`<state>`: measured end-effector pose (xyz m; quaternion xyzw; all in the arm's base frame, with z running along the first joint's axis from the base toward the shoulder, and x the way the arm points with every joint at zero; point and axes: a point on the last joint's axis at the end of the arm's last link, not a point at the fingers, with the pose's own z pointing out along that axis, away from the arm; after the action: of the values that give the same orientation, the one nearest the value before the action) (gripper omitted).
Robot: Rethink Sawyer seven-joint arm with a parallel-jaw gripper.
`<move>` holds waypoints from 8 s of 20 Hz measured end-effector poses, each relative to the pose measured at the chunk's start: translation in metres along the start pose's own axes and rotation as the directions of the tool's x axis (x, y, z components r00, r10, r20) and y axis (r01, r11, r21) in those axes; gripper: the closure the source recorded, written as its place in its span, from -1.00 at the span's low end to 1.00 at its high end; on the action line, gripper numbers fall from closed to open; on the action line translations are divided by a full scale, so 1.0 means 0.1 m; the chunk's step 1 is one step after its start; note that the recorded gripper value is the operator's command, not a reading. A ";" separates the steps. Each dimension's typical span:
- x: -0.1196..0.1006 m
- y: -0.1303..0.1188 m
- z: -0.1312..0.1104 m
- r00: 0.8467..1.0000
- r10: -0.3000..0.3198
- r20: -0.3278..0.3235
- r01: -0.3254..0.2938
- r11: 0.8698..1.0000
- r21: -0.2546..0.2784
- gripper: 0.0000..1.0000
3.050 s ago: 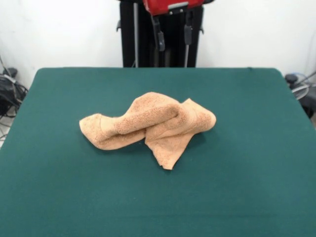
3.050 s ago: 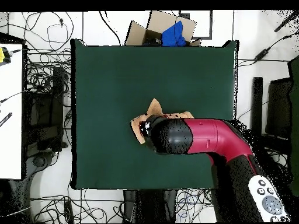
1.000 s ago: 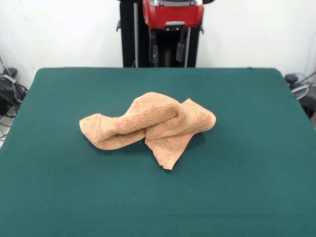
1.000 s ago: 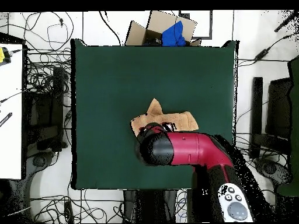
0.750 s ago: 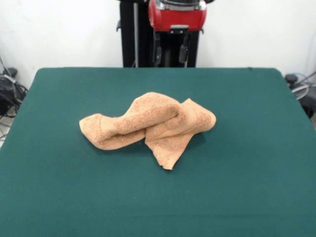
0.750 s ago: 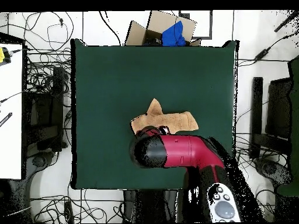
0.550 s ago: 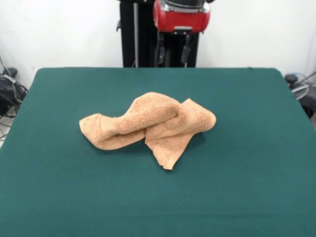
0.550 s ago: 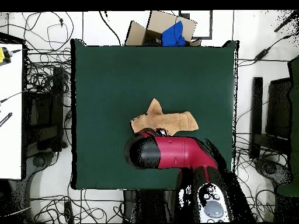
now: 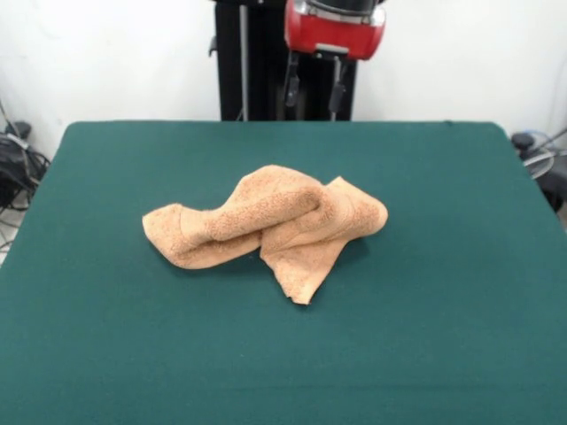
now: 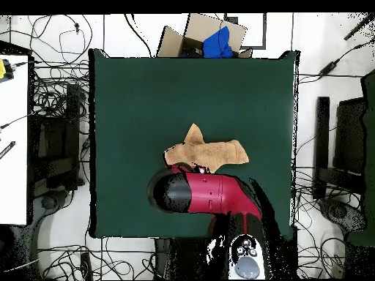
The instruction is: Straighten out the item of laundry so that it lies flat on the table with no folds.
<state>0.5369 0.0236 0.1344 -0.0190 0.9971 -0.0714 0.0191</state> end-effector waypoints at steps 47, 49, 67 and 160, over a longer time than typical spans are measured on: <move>-0.19 0.63 -0.74 0.981 0.161 0.111 -0.158 0.987 -0.037 -1.00; -0.18 0.56 -0.70 0.979 0.170 0.115 -0.168 0.986 -0.026 -1.00; -0.01 0.43 -0.21 0.971 0.182 0.154 -0.188 0.982 0.022 -1.00; -0.02 0.78 0.22 0.888 0.339 0.311 -0.388 0.915 0.109 -1.00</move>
<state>0.5366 0.0980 0.1013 0.1601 0.9598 -0.1470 0.1775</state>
